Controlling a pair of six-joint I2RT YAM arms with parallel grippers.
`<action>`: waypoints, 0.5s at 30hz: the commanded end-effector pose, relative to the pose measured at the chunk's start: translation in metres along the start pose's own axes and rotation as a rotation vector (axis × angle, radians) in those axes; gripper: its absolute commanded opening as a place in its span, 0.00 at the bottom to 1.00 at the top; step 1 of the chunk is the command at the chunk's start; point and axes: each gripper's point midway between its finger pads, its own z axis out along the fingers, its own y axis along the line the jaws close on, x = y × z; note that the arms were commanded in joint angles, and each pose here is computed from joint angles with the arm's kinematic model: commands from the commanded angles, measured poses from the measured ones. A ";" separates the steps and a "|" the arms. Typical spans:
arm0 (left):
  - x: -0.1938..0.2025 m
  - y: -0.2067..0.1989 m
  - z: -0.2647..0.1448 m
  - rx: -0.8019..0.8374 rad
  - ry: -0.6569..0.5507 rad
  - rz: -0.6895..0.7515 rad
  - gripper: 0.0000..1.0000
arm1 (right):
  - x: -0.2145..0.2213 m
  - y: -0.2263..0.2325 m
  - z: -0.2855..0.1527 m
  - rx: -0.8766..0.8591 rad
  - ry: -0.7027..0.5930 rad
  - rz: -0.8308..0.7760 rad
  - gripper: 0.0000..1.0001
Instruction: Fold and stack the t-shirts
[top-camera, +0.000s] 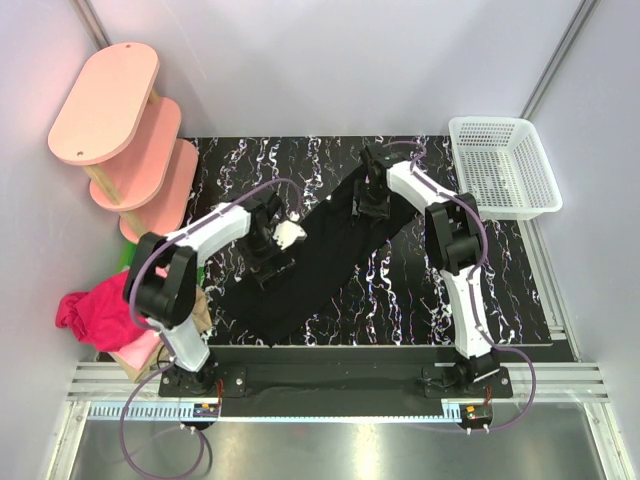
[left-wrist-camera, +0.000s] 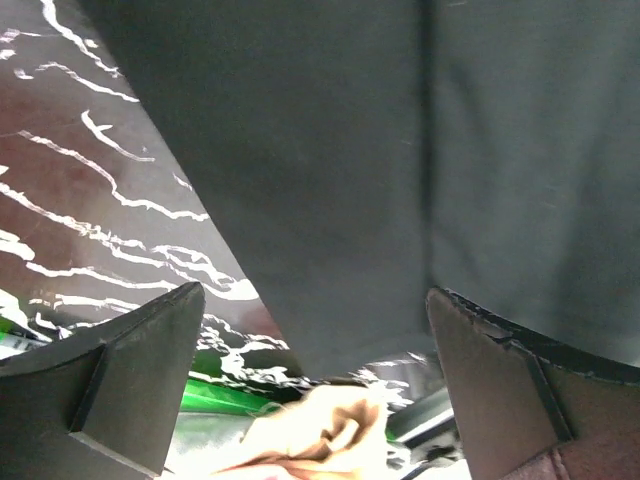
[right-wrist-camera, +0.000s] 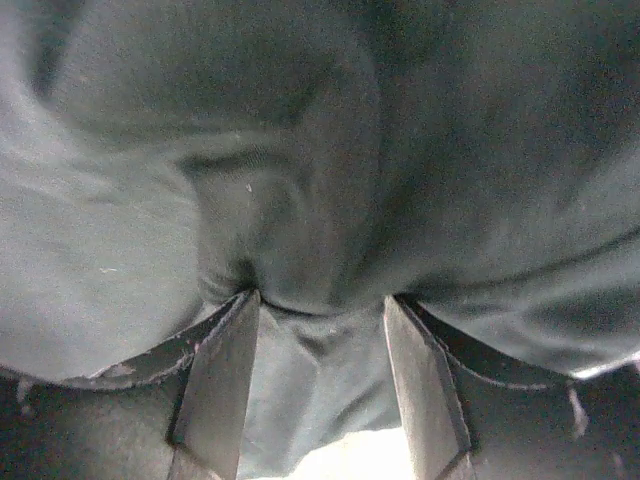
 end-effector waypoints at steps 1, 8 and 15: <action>0.005 0.022 0.022 -0.117 0.094 0.034 0.99 | -0.012 -0.005 0.026 -0.137 0.086 0.110 0.60; -0.006 0.019 0.051 -0.097 0.149 0.033 0.99 | -0.048 -0.044 0.039 -0.157 0.069 0.189 0.57; -0.062 0.006 0.057 -0.044 0.053 0.044 0.99 | -0.091 -0.060 0.044 -0.203 0.028 0.214 0.55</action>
